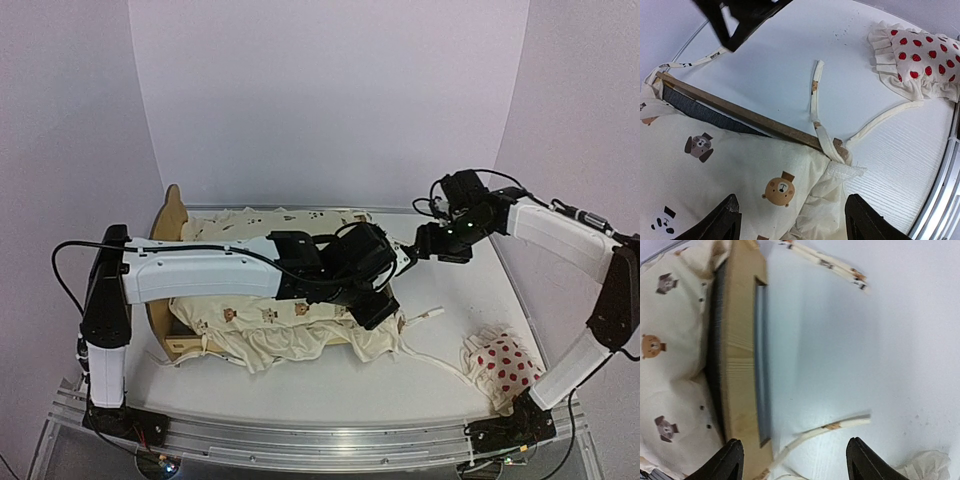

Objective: Set up the pet bed

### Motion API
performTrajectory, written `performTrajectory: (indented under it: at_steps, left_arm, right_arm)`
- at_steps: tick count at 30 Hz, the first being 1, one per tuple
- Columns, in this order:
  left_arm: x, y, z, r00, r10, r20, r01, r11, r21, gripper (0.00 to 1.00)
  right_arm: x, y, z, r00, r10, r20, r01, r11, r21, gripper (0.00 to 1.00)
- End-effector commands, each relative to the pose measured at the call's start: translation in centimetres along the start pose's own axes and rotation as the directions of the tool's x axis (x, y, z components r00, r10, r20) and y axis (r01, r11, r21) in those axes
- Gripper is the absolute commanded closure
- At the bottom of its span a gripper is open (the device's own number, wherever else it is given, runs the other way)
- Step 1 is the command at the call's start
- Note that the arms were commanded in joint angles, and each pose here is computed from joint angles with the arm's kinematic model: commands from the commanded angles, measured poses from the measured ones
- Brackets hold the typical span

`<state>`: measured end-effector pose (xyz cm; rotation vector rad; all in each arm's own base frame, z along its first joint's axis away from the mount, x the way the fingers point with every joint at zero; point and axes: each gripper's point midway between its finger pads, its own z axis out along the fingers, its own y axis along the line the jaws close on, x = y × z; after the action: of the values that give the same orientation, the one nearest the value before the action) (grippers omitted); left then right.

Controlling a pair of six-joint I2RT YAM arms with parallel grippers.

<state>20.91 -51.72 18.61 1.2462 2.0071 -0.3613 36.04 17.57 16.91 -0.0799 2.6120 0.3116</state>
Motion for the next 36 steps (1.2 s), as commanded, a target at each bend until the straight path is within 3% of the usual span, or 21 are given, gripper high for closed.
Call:
performTrajectory:
  at_steps: [1,11,13,18,19,30,36]
  left_arm:
    - [-1.5,-0.3,0.5,1.000,0.020,0.024,-0.020,1.000,-0.007,0.35]
    - [2.8,1.6,4.6,0.989,0.056,-0.136,-0.079,0.983,-0.168,0.44]
    - [3.3,2.5,5.0,0.986,0.060,-0.157,-0.095,0.970,-0.225,0.53]
    - [2.9,3.8,4.3,0.986,0.052,-0.160,-0.098,0.950,-0.297,0.95]
    - [2.4,4.0,3.7,0.989,0.048,-0.140,-0.089,0.948,-0.304,0.99]
    - [-3.4,6.7,-5.0,0.994,-0.002,0.113,0.040,0.940,-0.339,1.00]
    - [-4.3,8.3,-7.7,0.986,-0.001,0.165,0.061,0.931,-0.359,1.00]
  right_arm:
    - [2.9,-3.1,-0.6,0.996,0.077,-0.053,-0.076,0.997,0.019,0.28]
    - [6.3,-3.8,-0.8,0.991,0.088,-0.100,-0.088,0.996,0.000,0.28]
    - [6.7,-3.5,-0.7,0.990,0.091,-0.110,-0.094,0.995,-0.021,0.28]
    - [7.3,-2.0,-0.8,0.989,0.088,-0.121,-0.103,0.987,-0.121,0.28]
    - [7.4,-1.6,-0.8,0.988,0.087,-0.125,-0.105,0.983,-0.148,0.29]
    - [6.4,4.2,-3.5,0.998,0.001,-0.058,-0.029,0.870,-0.492,0.31]
    - [5.8,6.3,-4.8,0.998,-0.055,-0.006,0.040,0.794,-0.606,0.31]
